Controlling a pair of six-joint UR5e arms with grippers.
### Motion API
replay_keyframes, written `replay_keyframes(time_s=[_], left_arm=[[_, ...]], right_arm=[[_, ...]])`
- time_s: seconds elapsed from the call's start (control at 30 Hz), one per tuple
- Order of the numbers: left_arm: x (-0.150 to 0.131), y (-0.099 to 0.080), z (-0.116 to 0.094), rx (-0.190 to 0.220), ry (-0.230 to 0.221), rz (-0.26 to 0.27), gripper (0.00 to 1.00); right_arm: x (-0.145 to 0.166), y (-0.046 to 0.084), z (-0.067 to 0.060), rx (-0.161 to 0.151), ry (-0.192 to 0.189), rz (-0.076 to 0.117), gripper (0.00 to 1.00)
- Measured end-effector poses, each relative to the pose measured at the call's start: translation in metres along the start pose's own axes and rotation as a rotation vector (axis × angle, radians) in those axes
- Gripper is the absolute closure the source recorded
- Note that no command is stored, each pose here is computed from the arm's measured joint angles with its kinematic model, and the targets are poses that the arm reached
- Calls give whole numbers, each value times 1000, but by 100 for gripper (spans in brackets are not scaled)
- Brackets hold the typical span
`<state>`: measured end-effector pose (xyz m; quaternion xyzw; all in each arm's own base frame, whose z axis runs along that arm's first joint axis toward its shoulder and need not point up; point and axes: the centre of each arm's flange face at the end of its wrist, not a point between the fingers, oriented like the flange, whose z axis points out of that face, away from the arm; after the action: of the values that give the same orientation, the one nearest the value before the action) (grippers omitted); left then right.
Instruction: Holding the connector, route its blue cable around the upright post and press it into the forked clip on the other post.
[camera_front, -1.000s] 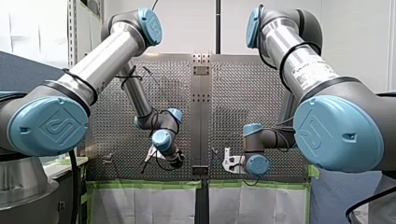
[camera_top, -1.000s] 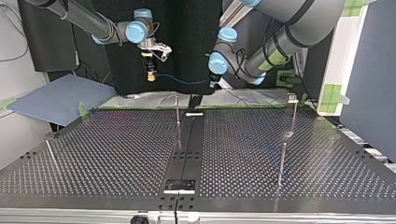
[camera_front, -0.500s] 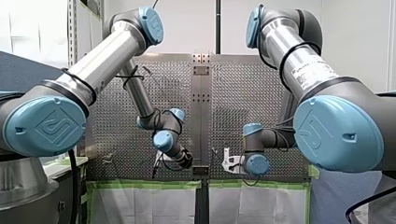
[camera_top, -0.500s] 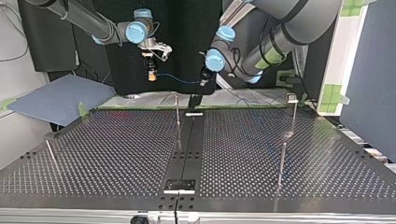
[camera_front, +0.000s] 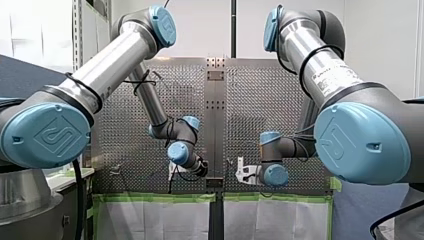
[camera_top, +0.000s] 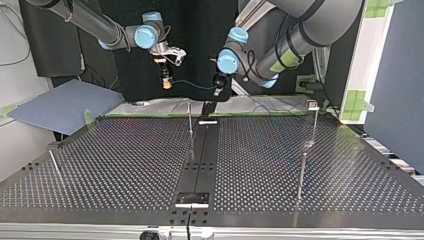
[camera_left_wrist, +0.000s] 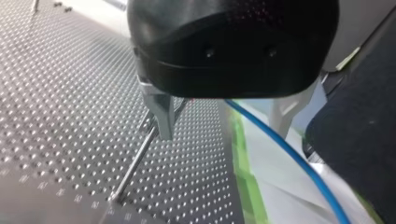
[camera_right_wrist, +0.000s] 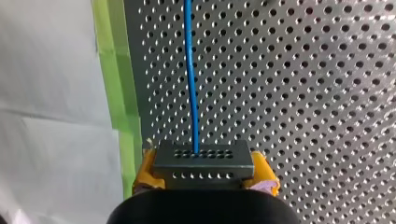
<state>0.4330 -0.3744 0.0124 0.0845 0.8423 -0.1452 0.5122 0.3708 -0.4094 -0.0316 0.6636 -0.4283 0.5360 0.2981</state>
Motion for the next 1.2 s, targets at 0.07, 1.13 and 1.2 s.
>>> replay_keyframes(time_s=[0.07, 1.13, 1.2], left_arm=[[0, -1, -1, -13, -3, -16, 0], [12, -33, -23, -188, -88, 61, 0], [13, -40, -25, -187, -105, 61, 0]], right_arm=[[1, -1, 1, 14, 1, 1, 100], [0, -10, 1, 132, -17, 14, 100], [0, -10, 1, 132, -16, 15, 100]])
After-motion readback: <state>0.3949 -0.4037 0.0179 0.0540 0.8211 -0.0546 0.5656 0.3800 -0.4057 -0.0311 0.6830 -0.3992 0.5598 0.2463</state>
